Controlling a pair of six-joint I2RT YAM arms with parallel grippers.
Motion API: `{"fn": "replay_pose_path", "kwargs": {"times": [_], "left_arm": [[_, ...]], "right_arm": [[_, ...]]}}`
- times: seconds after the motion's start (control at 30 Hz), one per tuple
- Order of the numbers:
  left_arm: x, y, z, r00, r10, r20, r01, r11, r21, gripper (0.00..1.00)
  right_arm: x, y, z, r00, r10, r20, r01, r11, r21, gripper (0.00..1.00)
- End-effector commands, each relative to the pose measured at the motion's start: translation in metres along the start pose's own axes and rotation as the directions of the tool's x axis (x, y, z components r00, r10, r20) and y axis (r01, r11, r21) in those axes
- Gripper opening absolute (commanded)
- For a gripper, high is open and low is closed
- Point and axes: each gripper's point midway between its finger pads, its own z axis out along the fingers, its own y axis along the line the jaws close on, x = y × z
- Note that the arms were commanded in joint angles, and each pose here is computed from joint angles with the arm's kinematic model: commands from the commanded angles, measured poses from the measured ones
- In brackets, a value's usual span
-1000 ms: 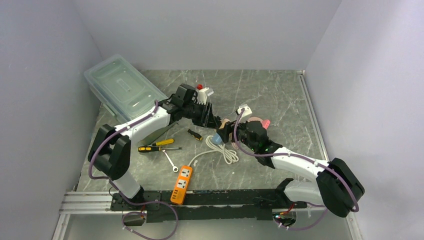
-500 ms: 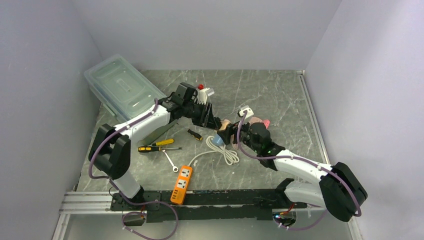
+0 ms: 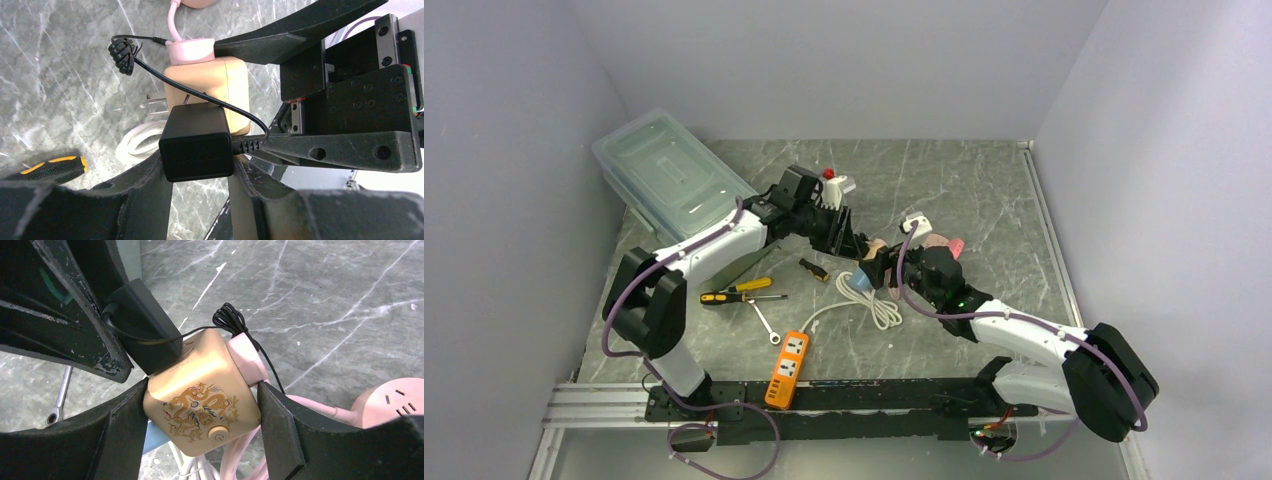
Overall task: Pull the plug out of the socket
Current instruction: Remove the plug from the socket.
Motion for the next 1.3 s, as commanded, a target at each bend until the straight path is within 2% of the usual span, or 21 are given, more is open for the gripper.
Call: {"fn": "replay_pose_path", "kwargs": {"times": [0.0, 0.17, 0.5, 0.77, 0.87, 1.07, 1.27], "left_arm": [[-0.019, -0.013, -0.007, 0.992, 0.111, 0.061, -0.111, 0.994, -0.010, 0.00], [-0.018, -0.013, -0.005, 0.992, 0.113, 0.052, -0.113, 0.994, -0.002, 0.00], [-0.022, -0.002, -0.010, 0.996, 0.076, 0.042, -0.075, 0.997, -0.027, 0.00], [-0.023, 0.011, -0.009, 0.999, 0.041, 0.028, -0.040, 0.998, -0.039, 0.00], [-0.022, 0.011, -0.009, 0.999, 0.039, 0.027, -0.038, 0.999, -0.037, 0.00], [-0.023, 0.006, -0.009, 0.998, 0.053, 0.038, -0.053, 0.998, -0.018, 0.00], [-0.021, 0.001, -0.008, 0.997, 0.071, 0.032, -0.071, 0.997, -0.001, 0.00]], "right_arm": [[-0.039, -0.020, 0.001, 0.991, 0.044, 0.130, -0.061, 0.990, 0.128, 0.00], [-0.041, -0.013, 0.000, 0.990, 0.033, 0.135, -0.045, 0.995, 0.088, 0.00], [-0.040, 0.036, -0.002, 0.992, -0.036, 0.121, 0.057, 0.982, -0.177, 0.00], [-0.040, 0.044, -0.003, 0.991, -0.037, 0.127, 0.063, 0.976, -0.207, 0.00], [-0.042, 0.039, -0.003, 0.991, -0.031, 0.131, 0.054, 0.983, -0.176, 0.00], [-0.040, 0.001, 0.004, 0.993, 0.032, 0.110, -0.038, 0.998, 0.050, 0.00], [-0.036, -0.014, 0.008, 0.995, 0.050, 0.088, -0.062, 0.988, 0.142, 0.00]]}}
